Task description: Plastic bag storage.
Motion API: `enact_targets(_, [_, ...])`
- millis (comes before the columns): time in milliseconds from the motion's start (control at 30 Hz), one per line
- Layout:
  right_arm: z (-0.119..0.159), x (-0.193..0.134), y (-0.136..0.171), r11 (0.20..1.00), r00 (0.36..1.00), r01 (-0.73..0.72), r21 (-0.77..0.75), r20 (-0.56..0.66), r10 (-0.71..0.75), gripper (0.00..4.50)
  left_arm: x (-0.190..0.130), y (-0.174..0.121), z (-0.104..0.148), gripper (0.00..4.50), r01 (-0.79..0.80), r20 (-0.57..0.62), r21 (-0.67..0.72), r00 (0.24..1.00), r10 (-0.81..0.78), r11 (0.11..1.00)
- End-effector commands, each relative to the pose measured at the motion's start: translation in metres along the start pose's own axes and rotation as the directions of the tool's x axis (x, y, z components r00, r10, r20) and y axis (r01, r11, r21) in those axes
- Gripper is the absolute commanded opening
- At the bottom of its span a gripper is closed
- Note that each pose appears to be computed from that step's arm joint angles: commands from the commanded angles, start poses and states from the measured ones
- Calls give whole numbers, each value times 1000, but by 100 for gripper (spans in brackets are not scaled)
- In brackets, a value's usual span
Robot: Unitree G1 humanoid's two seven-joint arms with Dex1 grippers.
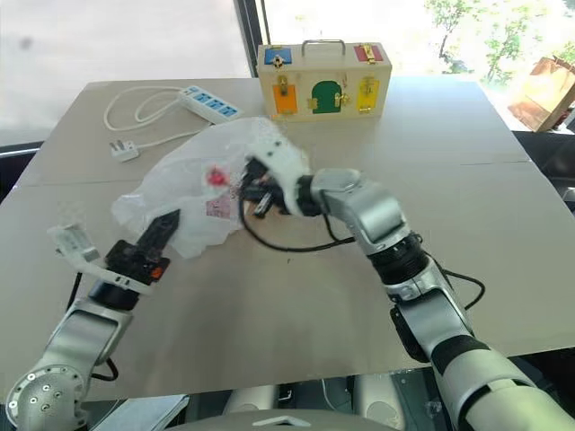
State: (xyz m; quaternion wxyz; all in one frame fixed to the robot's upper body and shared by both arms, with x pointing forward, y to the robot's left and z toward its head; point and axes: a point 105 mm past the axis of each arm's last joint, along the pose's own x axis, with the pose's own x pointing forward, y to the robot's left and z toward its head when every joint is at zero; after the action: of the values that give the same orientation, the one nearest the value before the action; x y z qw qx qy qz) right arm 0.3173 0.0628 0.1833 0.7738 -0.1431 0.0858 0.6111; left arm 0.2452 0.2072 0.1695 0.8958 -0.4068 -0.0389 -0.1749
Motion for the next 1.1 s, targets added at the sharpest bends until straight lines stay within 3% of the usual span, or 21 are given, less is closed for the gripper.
enact_targets(33, [-4,-1,8,994,999,-41,-104,-34,38,2,0,-13,5,0,42,39,17,998,-43,999])
enact_targets(267, [-9,-5,2,996,999,-39,-74,-32,37,2,-8,-3,21,0,-8,165,-53,986,17,999])
enact_targets(533, [-9,3,-3,993,998,-17,-118,-66,9,2,-7,-15,8,0,56,103,-51,993,-50,997])
enact_targets(700, [31,27,-5,991,996,69,-113,62,-62,2,-7,-22,-8,0,91,38,-66,995,-89,994])
enact_targets(800, [68,30,-5,994,972,103,-41,216,-92,77,-7,-17,-6,0,75,49,-63,996,-72,995])
enact_targets(833, [71,30,-4,995,970,98,-34,227,-88,134,-7,-16,-4,0,68,58,-63,996,-65,996])
enact_targets(1033, [30,17,-17,988,985,133,-78,120,-123,426,-9,-5,10,0,25,116,-67,993,-17,997])
enact_targets(1100, [16,7,-23,988,989,131,-86,84,-124,446,-11,0,17,0,3,143,-73,990,8,997])
